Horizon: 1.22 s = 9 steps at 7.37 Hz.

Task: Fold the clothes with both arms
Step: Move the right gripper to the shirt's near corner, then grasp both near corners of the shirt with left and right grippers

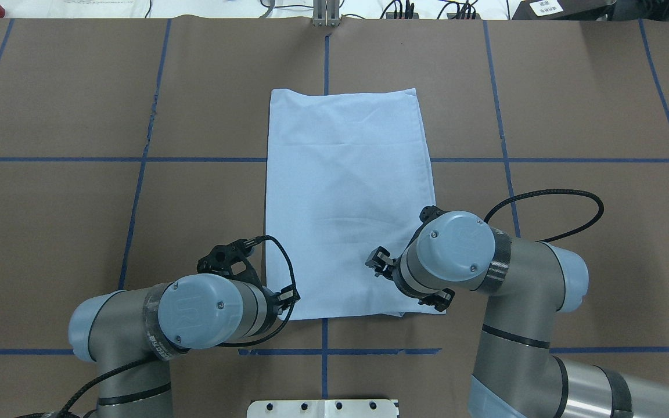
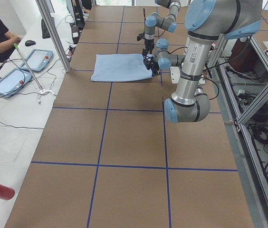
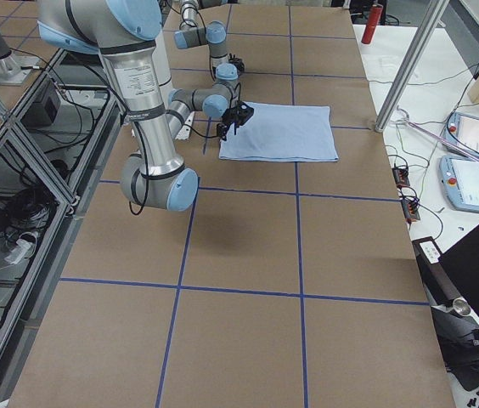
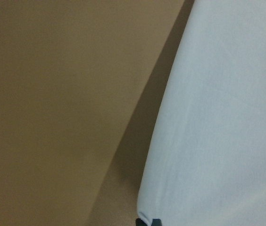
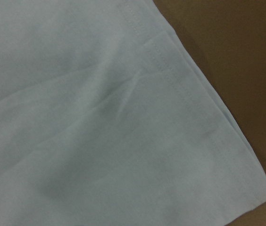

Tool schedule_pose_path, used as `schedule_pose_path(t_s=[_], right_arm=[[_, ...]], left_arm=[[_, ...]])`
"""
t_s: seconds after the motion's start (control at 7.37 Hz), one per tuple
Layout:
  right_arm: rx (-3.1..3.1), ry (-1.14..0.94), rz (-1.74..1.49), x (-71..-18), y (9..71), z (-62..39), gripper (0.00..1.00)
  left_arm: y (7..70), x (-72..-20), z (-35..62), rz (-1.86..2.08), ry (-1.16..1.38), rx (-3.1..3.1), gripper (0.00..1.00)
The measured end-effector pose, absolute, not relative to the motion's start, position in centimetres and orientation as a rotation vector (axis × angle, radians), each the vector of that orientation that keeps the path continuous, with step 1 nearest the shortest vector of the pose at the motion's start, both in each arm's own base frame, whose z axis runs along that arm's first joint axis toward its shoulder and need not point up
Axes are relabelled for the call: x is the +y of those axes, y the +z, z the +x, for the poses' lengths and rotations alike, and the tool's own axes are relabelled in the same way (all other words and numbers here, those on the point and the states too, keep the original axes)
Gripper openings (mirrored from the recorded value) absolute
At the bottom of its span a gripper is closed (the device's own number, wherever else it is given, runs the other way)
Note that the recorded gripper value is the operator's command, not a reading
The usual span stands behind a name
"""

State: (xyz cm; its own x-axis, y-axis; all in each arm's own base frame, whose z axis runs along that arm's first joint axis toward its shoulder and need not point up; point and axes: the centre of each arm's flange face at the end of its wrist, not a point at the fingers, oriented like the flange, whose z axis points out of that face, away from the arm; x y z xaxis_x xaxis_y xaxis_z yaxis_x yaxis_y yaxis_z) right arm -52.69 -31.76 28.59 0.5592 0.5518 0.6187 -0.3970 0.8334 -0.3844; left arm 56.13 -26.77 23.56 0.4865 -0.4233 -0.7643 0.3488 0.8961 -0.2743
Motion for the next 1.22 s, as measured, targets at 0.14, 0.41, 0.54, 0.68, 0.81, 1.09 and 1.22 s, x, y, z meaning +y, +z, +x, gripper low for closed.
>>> schedule_pose_path(t_s=[0.14,0.41,0.54,0.68,0.81,1.09,1.22], right_arm=[[-0.786,0.577,-0.211,-31.4,29.2,-53.2,1.0],[-0.766,0.596,-0.208,-30.3,30.0,-54.0,1.0],[-0.756,0.598,-0.207,-29.9,30.5,-54.1,1.0],[-0.745,0.601,-0.208,-29.6,31.1,-54.1,1.0],[-0.738,0.604,-0.21,-29.3,31.4,-54.2,1.0],[-0.735,0.603,-0.213,-28.9,31.5,-54.4,1.0],[-0.733,0.601,-0.214,-28.8,31.5,-54.4,1.0]], left_arm=[[23.6,-26.8,56.1,-0.086,-0.47,0.954,0.0],[23.4,-26.7,56.2,-0.087,-0.469,0.957,0.0],[23.4,-26.7,56.2,-0.087,-0.468,0.958,0.0],[23.4,-26.7,56.2,-0.086,-0.468,0.958,0.0],[23.4,-26.7,56.2,-0.086,-0.469,0.958,0.0],[23.4,-26.7,56.2,-0.086,-0.469,0.959,0.0],[23.4,-26.7,56.2,-0.086,-0.469,0.959,0.0]])
